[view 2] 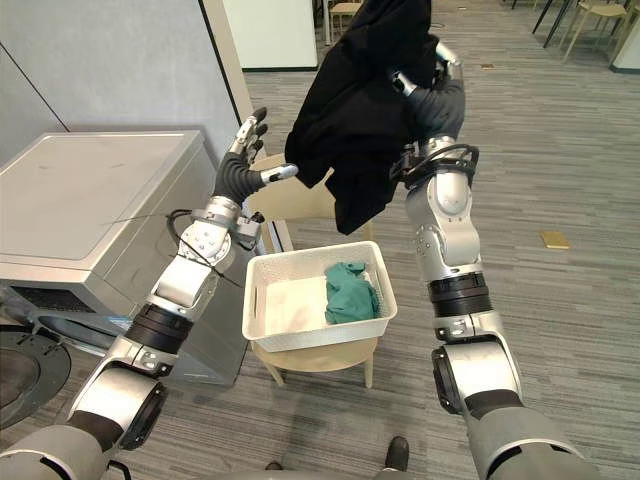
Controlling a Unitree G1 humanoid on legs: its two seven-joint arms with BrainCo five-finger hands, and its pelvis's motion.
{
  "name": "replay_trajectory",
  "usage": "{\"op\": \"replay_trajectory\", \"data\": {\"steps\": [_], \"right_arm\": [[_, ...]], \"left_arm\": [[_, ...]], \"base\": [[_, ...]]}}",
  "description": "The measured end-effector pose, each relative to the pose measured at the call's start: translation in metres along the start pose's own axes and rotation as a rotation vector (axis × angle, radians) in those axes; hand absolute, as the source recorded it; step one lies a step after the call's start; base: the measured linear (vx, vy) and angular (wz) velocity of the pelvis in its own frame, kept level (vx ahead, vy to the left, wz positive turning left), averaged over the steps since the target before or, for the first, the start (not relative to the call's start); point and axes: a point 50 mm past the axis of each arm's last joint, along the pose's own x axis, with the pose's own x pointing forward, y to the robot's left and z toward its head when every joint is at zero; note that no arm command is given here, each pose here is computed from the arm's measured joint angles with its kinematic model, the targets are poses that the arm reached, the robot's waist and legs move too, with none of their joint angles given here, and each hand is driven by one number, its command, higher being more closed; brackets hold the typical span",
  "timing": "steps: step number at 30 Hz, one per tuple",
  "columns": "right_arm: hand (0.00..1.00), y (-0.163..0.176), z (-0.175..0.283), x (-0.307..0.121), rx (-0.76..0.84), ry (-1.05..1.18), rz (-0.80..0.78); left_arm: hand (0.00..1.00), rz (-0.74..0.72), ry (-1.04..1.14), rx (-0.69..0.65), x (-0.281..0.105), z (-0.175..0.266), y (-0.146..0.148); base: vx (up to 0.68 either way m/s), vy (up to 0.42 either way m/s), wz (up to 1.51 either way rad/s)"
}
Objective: Pick up the laundry basket with both hands and put the clothes into the washing machine.
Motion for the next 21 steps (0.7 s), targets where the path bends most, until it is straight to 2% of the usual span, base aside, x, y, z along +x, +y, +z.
{"op": "replay_trajectory", "data": {"steps": [12,21], "right_arm": [[1.00,0.014,-0.027,-0.019,0.038,0.098,0.053],[1.00,0.020,-0.033,-0.022,0.050,0.119,0.072]], "left_arm": [[0.00,-0.156,-0.059,0.001,0.010,0.019,-0.040],[0.00,-0.228,-0.050,0.029,0.019,0.022,-0.057]], "base": [[0.00,0.002,0.03],[0.00,0.002,0.03]]}}
